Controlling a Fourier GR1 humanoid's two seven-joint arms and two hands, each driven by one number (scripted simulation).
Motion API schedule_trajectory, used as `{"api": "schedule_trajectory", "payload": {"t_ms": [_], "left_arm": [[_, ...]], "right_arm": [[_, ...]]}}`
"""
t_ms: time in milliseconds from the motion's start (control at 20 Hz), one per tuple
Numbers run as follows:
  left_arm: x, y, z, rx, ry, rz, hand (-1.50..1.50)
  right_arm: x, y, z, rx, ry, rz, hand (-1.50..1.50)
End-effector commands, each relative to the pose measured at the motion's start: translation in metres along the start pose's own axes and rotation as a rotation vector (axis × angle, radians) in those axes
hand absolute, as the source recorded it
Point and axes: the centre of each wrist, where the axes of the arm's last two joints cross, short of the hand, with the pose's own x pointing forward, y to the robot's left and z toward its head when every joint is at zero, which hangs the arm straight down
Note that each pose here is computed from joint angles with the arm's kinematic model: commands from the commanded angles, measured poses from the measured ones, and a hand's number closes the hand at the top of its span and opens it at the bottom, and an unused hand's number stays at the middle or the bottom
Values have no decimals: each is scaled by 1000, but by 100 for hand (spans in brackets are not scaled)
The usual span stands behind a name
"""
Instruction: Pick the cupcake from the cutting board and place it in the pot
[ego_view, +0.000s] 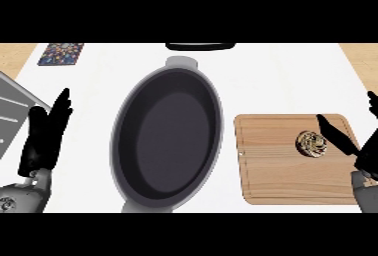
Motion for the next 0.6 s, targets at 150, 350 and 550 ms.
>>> {"api": "schedule_trajectory", "payload": {"t_ms": [150,350,550], "left_arm": [[-45,25,1,49,152,-85,0],[-46,26,9,46,149,-79,0],[-44,22,9,44,161,-83,0]], "right_arm": [[-11,6,31,36,81,195,-150],[-16,-7,19,123,202,387,-150],[19,-6,4,250,283,524,-150]]}}
